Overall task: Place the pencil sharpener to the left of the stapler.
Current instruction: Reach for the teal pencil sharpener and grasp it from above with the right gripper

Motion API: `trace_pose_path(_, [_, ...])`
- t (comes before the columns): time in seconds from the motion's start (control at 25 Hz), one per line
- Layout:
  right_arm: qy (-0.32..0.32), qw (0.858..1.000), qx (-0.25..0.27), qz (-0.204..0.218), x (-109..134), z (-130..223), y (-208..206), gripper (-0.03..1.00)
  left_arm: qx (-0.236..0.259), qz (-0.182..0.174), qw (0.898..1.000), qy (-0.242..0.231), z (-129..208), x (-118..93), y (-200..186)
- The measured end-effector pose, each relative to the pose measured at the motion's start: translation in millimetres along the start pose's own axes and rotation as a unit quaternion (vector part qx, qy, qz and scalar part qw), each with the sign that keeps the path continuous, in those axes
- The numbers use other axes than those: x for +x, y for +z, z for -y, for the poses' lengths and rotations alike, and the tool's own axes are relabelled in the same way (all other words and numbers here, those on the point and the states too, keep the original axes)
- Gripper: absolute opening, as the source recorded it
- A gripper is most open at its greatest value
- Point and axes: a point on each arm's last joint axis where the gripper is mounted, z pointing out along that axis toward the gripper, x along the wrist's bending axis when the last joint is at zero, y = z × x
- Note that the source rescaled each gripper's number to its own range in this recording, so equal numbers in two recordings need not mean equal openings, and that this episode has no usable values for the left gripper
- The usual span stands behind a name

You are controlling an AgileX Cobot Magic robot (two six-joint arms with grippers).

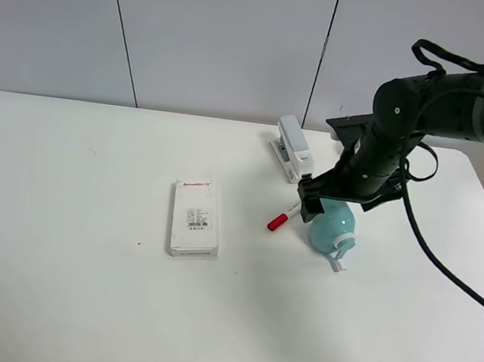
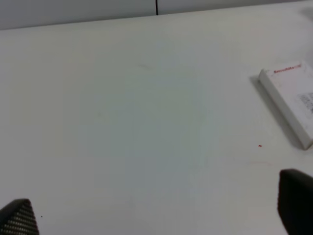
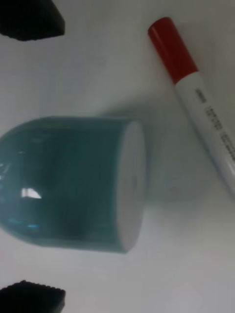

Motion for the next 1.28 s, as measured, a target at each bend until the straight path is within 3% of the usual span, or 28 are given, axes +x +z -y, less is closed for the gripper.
trace_pose_path(0.16, [-0.001, 1.0, -0.007, -0.001, 0, -2, 5, 1.0, 0.0, 0.0, 1.0, 0.0, 0, 0, 0])
trace_pose_path(0.8, [0.015, 0.998, 0.059, -0.004, 2, 4, 51, 1.0, 0.0, 0.0, 1.0, 0.0, 0, 0, 0])
trace_pose_path(1.28, [0.032, 0.998, 0.058, 0.0, -11, 3, 58, 1.0, 0.0, 0.0, 1.0, 0.0, 0, 0, 0])
